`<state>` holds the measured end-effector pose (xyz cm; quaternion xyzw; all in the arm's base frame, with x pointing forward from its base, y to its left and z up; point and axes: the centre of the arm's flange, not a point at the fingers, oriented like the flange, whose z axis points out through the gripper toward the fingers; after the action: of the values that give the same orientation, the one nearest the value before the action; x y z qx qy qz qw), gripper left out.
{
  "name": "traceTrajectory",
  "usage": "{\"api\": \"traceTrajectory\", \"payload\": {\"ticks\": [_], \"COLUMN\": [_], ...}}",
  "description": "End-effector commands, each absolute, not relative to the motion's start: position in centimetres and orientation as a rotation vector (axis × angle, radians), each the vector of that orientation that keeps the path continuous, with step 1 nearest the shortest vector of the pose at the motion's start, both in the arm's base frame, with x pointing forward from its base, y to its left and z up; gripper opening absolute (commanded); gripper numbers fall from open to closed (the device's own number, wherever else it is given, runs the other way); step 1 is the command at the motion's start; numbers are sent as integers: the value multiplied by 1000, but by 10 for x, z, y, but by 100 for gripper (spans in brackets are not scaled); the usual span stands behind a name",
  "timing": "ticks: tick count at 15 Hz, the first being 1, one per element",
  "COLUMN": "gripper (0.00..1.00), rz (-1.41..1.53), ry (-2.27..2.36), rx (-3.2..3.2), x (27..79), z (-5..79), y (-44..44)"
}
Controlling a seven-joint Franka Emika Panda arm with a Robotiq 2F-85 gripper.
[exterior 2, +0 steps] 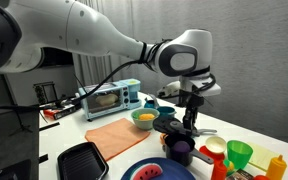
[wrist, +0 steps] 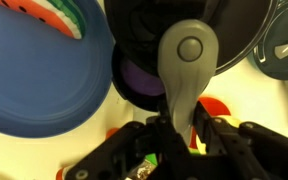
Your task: Remove the black lid from the black pot
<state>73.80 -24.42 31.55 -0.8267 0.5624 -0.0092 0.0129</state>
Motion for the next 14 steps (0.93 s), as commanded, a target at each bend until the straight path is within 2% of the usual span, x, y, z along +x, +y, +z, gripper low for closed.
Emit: {"api": "traceTrajectory", "payload": {"ticks": [1, 14], "gripper": [7, 7], "rz": [16, 57], "ry": [1591, 982], "rx": [-2664, -3058], "x": [730, 731], "z": [335, 306], "y": [-230, -111]}}
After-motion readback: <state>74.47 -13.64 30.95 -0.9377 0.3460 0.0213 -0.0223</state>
